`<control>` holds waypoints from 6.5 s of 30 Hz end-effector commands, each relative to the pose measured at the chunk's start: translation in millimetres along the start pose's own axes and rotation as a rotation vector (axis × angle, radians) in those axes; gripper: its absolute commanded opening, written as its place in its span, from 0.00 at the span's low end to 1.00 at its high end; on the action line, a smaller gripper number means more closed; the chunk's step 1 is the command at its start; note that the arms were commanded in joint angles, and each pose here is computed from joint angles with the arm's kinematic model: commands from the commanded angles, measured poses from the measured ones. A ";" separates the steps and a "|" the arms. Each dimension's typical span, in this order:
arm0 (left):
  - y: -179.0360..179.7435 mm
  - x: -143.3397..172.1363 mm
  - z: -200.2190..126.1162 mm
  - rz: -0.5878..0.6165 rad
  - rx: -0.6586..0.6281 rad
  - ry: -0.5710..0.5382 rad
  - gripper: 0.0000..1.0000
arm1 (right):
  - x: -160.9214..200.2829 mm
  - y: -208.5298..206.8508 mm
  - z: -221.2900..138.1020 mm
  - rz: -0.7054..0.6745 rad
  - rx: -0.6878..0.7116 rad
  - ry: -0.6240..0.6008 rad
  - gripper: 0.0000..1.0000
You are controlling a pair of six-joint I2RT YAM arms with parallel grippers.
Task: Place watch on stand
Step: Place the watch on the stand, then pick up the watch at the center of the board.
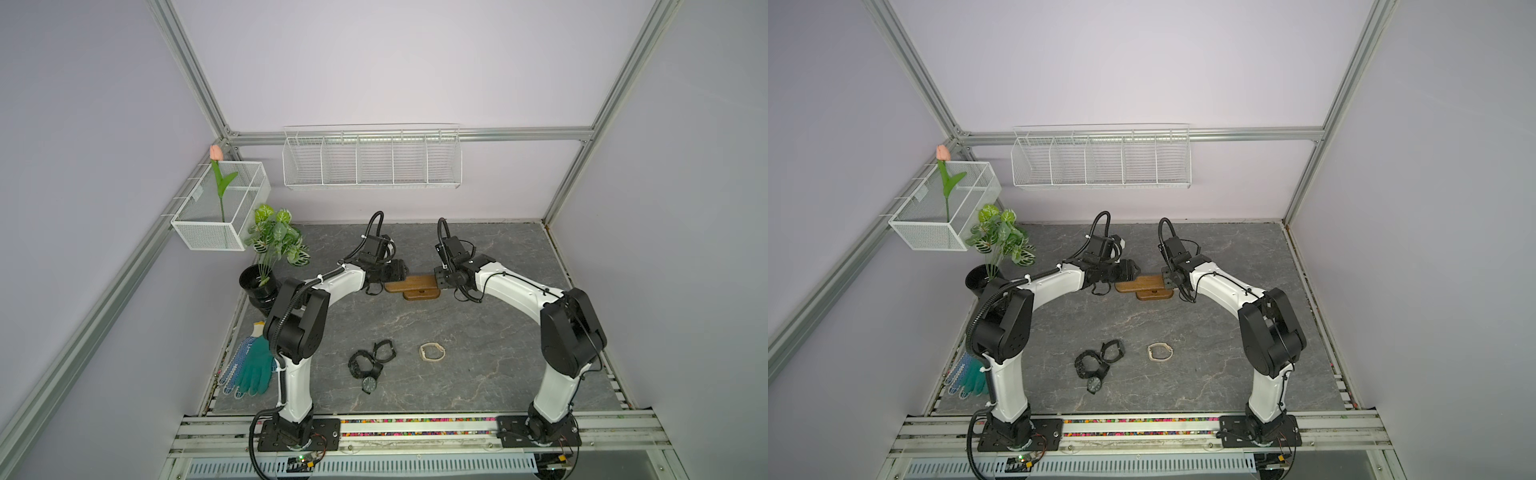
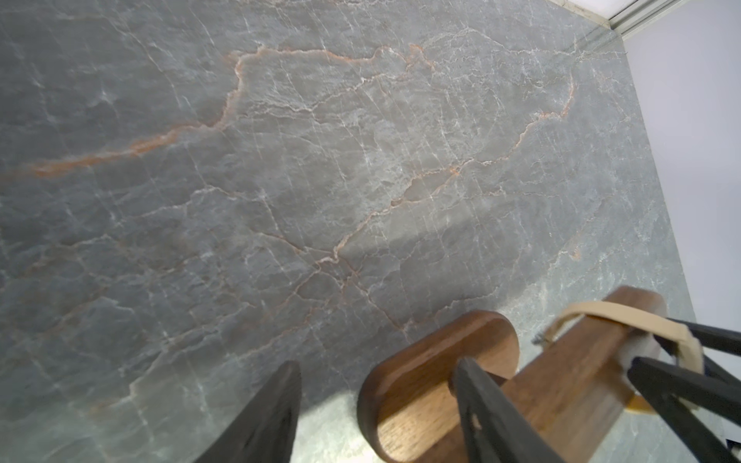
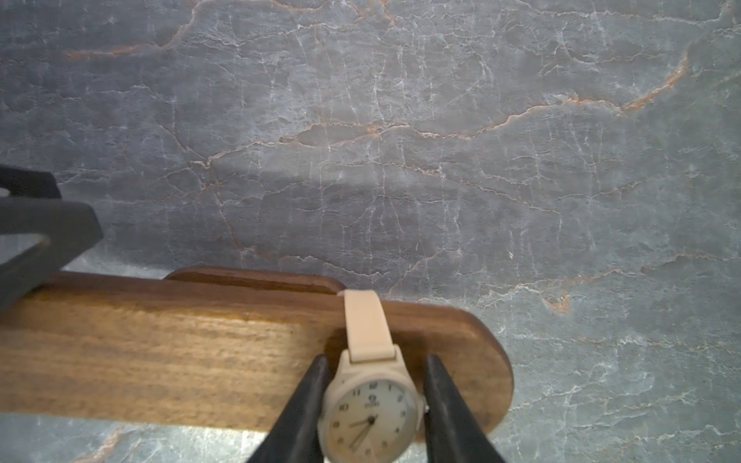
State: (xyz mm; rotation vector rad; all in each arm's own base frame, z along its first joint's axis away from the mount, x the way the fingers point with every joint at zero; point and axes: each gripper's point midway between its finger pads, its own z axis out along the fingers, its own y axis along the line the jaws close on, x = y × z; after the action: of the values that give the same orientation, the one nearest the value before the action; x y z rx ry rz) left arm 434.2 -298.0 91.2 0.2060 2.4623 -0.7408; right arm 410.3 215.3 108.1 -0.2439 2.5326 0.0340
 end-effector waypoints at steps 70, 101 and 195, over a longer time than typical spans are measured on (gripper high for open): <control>52.0 107.4 -173.3 -0.034 -0.373 -0.138 0.75 | 165.8 36.4 -114.3 -0.047 -0.422 0.149 0.74; 74.1 134.0 -200.6 -0.068 -0.265 -0.403 0.89 | 195.7 112.5 -78.8 -0.197 -0.206 0.449 0.43; -11.3 114.5 -202.9 0.126 0.153 -0.442 0.91 | 196.9 111.8 -55.4 -0.437 -0.312 0.360 0.26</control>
State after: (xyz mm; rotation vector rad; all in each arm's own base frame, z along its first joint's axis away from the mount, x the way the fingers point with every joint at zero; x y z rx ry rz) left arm 240.9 -202.3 178.9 0.2252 1.9562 -0.8549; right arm 201.8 283.3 37.1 -0.9698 2.7623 0.2282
